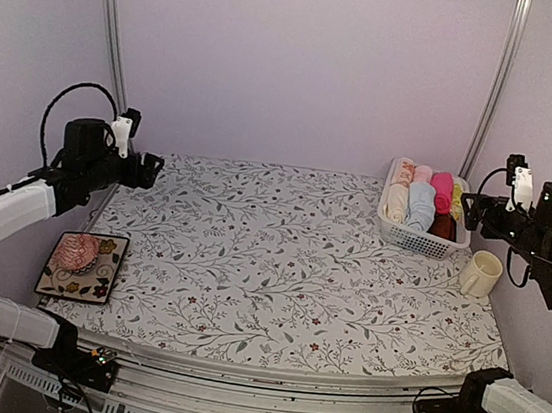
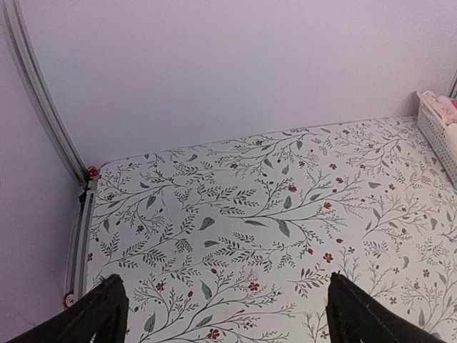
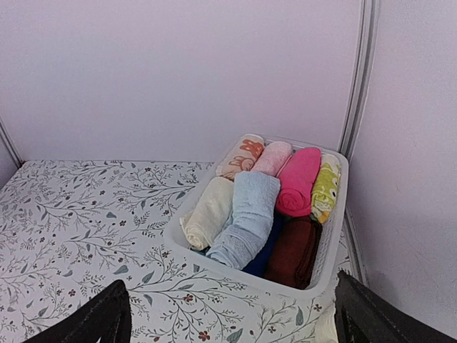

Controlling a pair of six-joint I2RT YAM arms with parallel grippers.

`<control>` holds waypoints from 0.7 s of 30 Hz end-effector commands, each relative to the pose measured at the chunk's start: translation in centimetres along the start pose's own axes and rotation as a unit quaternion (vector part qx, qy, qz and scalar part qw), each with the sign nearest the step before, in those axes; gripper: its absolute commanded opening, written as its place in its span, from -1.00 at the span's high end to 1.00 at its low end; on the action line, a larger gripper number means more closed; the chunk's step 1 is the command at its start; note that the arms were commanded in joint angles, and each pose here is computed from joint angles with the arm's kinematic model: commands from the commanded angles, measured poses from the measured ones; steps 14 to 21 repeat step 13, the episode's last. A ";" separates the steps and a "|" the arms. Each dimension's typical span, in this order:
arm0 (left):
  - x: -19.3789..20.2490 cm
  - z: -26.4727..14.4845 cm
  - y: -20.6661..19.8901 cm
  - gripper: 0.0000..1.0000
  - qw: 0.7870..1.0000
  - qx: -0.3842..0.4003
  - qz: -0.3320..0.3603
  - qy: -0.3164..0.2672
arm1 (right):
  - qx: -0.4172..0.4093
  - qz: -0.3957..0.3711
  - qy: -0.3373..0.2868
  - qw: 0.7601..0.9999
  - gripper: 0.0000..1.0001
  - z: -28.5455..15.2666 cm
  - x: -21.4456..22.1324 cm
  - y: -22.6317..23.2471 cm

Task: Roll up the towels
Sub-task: Reset both arms

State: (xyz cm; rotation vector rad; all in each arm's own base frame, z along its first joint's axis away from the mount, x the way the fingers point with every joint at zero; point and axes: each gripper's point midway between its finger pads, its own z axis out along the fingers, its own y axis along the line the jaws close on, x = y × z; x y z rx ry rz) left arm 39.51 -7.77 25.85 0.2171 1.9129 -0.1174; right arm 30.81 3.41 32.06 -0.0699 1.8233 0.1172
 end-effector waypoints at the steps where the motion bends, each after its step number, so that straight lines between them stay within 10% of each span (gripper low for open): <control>1: -0.3 -1.6 1.2 -0.93 0.998 -0.022 0.006 -0.051 | 0.007 0.006 -0.025 1.000 -0.98 -1.2 0.1 -0.2; 21: -0.3 -3.2 1.5 -0.93 0.995 -0.027 0.005 -0.096 | 0.013 0.002 -0.035 0.999 -0.98 -1.5 0.3 -0.4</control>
